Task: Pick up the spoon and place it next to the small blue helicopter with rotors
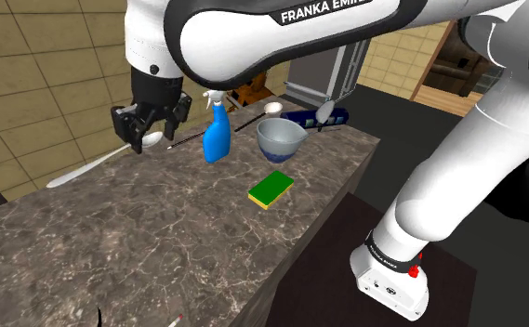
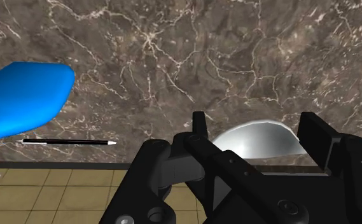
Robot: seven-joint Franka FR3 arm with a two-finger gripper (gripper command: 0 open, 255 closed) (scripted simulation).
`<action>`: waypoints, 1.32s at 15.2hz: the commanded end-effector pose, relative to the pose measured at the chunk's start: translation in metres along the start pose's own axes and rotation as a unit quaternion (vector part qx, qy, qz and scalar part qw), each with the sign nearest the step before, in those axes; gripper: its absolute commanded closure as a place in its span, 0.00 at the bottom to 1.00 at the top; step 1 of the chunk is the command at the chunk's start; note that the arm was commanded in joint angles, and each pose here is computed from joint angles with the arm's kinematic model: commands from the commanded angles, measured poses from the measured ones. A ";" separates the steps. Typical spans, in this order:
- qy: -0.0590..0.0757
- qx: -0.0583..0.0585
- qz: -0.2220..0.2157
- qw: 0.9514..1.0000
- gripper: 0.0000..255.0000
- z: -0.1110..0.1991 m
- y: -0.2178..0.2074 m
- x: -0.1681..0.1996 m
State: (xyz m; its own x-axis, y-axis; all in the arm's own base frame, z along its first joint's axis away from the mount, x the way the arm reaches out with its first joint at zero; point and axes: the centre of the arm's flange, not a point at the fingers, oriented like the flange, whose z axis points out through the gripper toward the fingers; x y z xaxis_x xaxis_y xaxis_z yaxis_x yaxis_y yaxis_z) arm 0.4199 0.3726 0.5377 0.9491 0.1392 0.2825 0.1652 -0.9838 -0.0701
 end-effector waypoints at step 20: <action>0.000 0.000 0.000 1.000 1.00 -0.054 0.228 -0.092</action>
State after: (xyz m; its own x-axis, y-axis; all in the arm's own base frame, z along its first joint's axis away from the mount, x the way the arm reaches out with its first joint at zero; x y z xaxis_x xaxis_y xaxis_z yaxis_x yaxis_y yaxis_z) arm 0.3576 0.1412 0.5463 0.9493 0.1379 0.2825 0.1637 -0.9840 -0.0698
